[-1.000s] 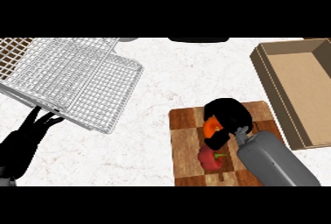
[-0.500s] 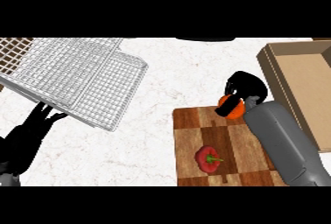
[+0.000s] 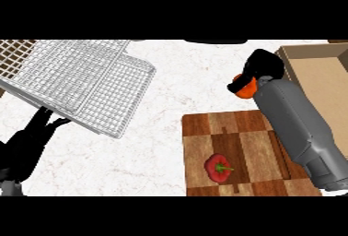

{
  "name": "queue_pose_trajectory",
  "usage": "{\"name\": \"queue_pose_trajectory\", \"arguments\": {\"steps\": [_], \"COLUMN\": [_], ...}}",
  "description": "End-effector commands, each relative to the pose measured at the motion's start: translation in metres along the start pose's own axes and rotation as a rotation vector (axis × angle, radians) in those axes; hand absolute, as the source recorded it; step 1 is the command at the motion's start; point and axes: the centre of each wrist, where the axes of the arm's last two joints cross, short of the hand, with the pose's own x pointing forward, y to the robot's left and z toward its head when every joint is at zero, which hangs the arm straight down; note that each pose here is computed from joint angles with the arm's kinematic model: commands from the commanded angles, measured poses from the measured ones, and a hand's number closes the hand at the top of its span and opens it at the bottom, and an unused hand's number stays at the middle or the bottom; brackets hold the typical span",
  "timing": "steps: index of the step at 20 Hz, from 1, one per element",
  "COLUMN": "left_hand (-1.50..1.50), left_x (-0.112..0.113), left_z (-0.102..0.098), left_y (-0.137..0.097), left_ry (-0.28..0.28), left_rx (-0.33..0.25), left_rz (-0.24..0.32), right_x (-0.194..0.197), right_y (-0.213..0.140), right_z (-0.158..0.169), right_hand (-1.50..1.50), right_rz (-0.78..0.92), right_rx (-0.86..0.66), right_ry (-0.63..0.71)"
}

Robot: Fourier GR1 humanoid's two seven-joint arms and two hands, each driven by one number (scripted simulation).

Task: Pick the squash from the cutting board and place it in the cardboard box

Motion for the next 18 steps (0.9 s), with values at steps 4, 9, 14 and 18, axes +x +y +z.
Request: {"name": "queue_pose_trajectory", "arguments": {"steps": [4,9,14,18], "left_hand": [0.0,0.0,0.0,0.0], "left_x": [0.015,0.015,0.016,0.019], "left_z": [-0.013,-0.004,-0.008,0.007], "left_y": [-0.023,-0.004,-0.009,0.001], "left_ry": [-0.133,-0.136,-0.128,-0.116], "left_rx": [-0.044,-0.018,-0.022,-0.026], "left_rz": [0.04,0.038,0.058,0.053], "right_x": [0.046,0.074,0.052,0.038], "right_y": [-0.055,-0.091,-0.152,-0.163], "right_z": [0.019,0.042,0.044,0.041], "right_hand": [1.5,1.5,1.5,1.5], "right_rz": [-0.024,-0.069,-0.105,-0.099], "right_rx": [-0.251,-0.447,-0.559,-0.614], "right_ry": [-0.097,-0.04,0.079,0.173]}}
